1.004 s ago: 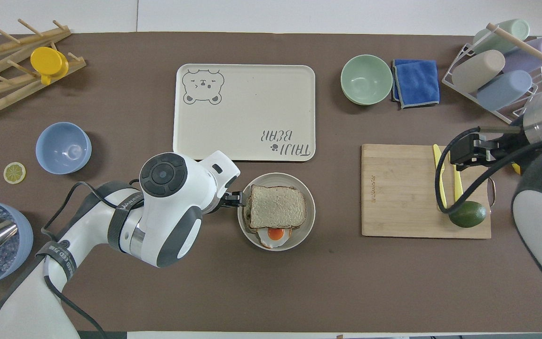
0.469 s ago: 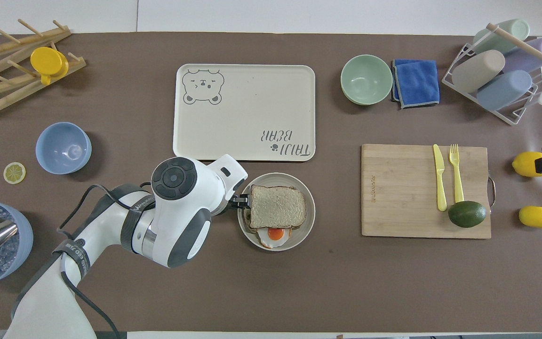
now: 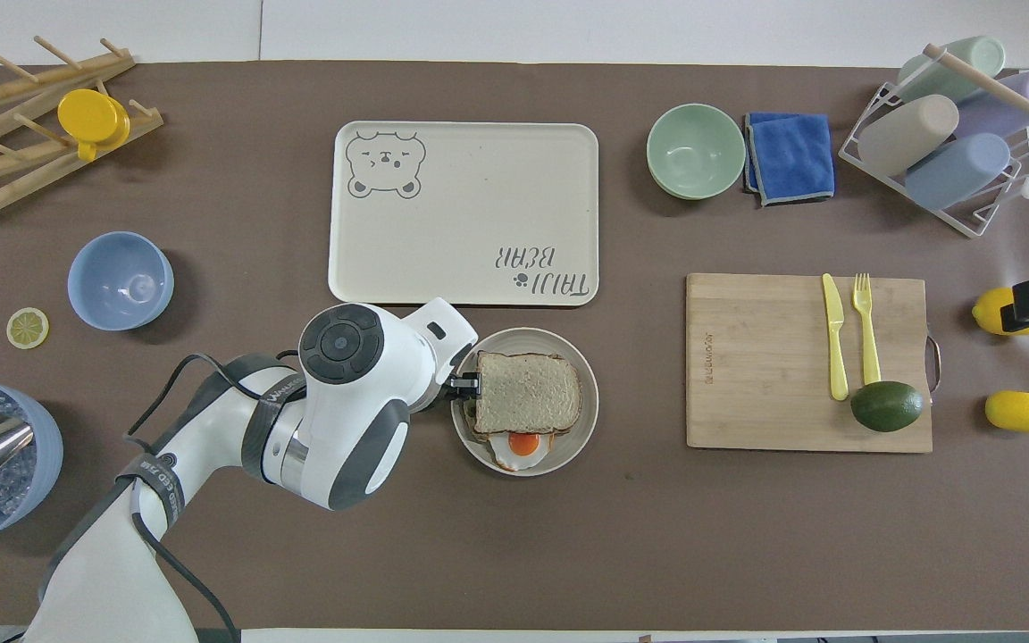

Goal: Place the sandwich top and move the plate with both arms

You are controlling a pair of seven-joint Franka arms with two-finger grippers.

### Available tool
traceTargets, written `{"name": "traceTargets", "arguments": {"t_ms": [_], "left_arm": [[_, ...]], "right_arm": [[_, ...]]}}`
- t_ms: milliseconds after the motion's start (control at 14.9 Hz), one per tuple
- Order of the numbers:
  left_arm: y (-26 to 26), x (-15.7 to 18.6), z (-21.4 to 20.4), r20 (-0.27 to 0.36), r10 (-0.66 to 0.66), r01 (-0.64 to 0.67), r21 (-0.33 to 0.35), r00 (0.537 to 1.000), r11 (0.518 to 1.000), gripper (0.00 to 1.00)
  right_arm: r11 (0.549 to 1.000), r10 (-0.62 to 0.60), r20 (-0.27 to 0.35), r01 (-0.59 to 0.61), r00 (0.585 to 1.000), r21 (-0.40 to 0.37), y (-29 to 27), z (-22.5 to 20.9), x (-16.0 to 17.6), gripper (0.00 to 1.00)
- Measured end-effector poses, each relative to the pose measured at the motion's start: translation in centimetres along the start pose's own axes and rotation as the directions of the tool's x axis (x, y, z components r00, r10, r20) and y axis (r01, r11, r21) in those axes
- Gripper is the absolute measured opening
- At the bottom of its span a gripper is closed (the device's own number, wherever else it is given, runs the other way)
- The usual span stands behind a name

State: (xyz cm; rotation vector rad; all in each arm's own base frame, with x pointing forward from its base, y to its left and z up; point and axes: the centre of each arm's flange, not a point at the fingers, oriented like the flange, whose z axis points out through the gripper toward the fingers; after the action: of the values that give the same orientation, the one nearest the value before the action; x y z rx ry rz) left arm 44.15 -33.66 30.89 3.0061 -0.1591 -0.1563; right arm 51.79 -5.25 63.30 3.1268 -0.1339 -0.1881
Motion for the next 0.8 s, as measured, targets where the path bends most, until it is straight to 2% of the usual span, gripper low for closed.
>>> {"name": "traceTargets", "arguments": {"t_ms": [67, 201, 268, 402, 469, 603, 670, 804], "left_arm": [[0.1, 0.0, 0.0, 0.001, -0.004, 0.004, -0.005, 1.000, 1.000, 0.64], [0.3, -0.1, 0.0, 0.001, -0.005, 0.005, -0.011, 1.000, 1.000, 0.44], [0.2, -0.1, 0.0, 0.003, -0.005, 0.005, -0.010, 1.000, 1.000, 0.44], [0.3, -0.1, 0.1, 0.004, -0.006, 0.006, -0.012, 1.000, 1.000, 0.32], [0.3, -0.2, 0.1, 0.004, -0.006, 0.006, -0.012, 1.000, 1.000, 0.32], [0.3, -0.2, 0.1, 0.005, -0.006, 0.007, -0.013, 1.000, 1.000, 0.19], [0.3, -0.2, 0.2, 0.006, -0.007, 0.007, -0.012, 1.000, 1.000, 0.19], [0.4, -0.3, -0.1, 0.006, -0.004, 0.004, -0.017, 1.000, 1.000, 0.05]], "right_arm": [[1.000, -0.001, 0.005, 0.001, 1.000, 0.008, -0.1, 0.4, 0.0, 1.00], [1.000, -0.006, 0.026, 0.005, 1.000, 0.024, -0.4, 1.8, 0.2, 1.00], [0.999, -0.009, 0.035, 0.008, 0.999, 0.038, -0.6, 2.2, 0.2, 1.00], [0.998, -0.014, 0.035, 0.012, 0.999, 0.062, -1.0, 2.1, 0.2, 1.00], [0.998, -0.014, 0.031, 0.012, 0.999, 0.063, -1.0, 1.9, 0.1, 1.00], [0.998, -0.014, 0.027, 0.012, 1.000, 0.064, -0.9, 1.7, 0.0, 1.00], [0.998, -0.014, 0.027, 0.012, 1.000, 0.064, -0.9, 1.7, -0.1, 1.00], [0.998, -0.014, 0.026, 0.013, 1.000, 0.064, -0.9, 1.6, -0.1, 1.00]]}}
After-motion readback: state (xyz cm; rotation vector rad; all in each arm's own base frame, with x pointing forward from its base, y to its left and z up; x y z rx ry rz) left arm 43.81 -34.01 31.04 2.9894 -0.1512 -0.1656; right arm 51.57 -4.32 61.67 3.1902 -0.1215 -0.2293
